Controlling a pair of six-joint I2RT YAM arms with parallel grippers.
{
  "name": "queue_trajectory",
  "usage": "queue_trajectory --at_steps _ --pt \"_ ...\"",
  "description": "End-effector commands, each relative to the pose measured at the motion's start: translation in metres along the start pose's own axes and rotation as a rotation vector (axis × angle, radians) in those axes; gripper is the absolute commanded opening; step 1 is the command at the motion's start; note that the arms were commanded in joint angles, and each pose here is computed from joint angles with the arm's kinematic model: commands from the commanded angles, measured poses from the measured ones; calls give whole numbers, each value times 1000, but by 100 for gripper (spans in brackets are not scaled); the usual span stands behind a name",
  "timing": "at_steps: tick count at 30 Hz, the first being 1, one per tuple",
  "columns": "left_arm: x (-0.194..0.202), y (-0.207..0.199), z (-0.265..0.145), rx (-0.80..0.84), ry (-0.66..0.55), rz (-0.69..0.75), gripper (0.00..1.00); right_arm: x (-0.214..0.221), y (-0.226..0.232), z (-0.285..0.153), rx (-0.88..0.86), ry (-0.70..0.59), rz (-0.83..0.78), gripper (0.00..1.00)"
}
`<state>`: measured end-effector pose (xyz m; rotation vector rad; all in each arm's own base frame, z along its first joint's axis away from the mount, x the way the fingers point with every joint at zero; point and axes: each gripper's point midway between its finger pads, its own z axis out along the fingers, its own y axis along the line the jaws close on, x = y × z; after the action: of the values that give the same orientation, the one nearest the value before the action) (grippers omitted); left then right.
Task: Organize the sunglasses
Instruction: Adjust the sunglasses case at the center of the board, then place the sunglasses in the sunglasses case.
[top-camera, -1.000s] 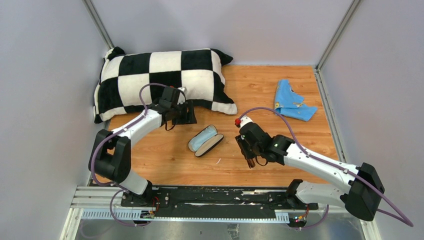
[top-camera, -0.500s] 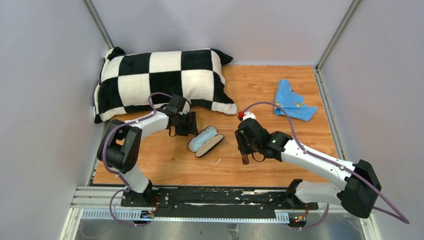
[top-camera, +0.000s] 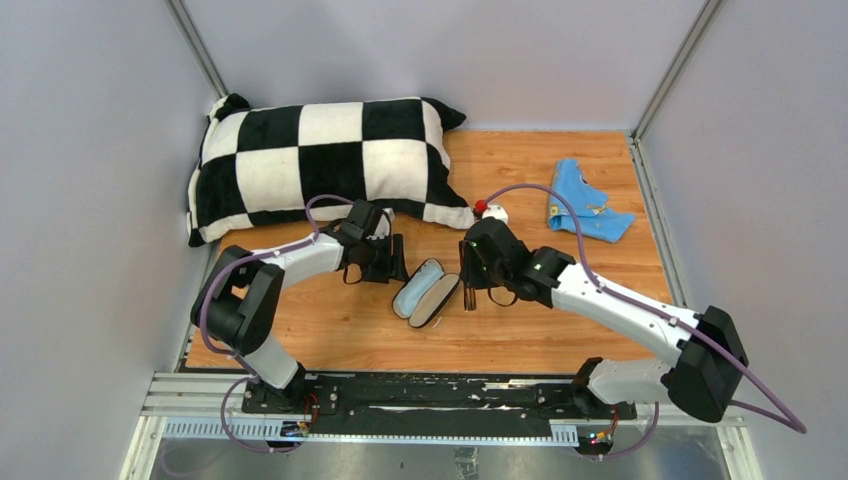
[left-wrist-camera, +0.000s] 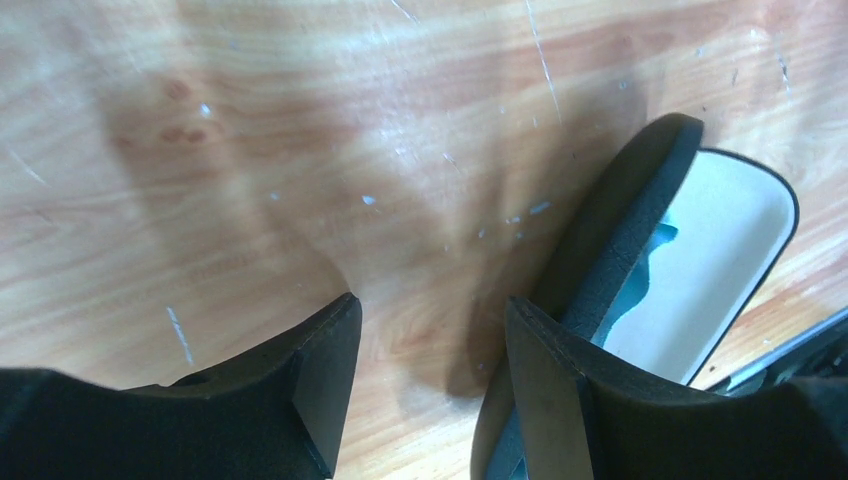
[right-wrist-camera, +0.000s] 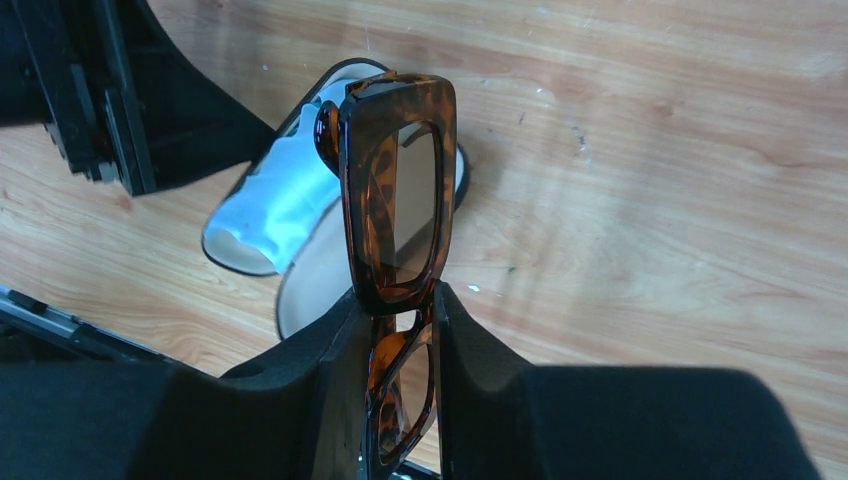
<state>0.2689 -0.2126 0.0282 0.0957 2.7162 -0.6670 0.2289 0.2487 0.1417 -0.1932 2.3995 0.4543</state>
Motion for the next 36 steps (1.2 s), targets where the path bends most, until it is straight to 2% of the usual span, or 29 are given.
queue_trajectory --at_steps 1,5,8,19,26,36 --pt "11 -13 -6 64 -4 -55 61 -6 17 9 -28 4 177 29" --pt "20 -15 -11 86 -16 -92 62 -5 24 18 -53 -13 267 29" --pt "28 -11 -12 81 -10 -93 62 -6 35 19 -62 10 240 26" --pt "36 -8 -10 77 12 -86 62 12 53 48 -50 80 226 28" --pt "35 -7 -9 68 18 -79 62 27 66 72 -61 109 283 29" --pt "38 -6 -10 64 21 -76 62 37 82 87 -60 164 265 30"
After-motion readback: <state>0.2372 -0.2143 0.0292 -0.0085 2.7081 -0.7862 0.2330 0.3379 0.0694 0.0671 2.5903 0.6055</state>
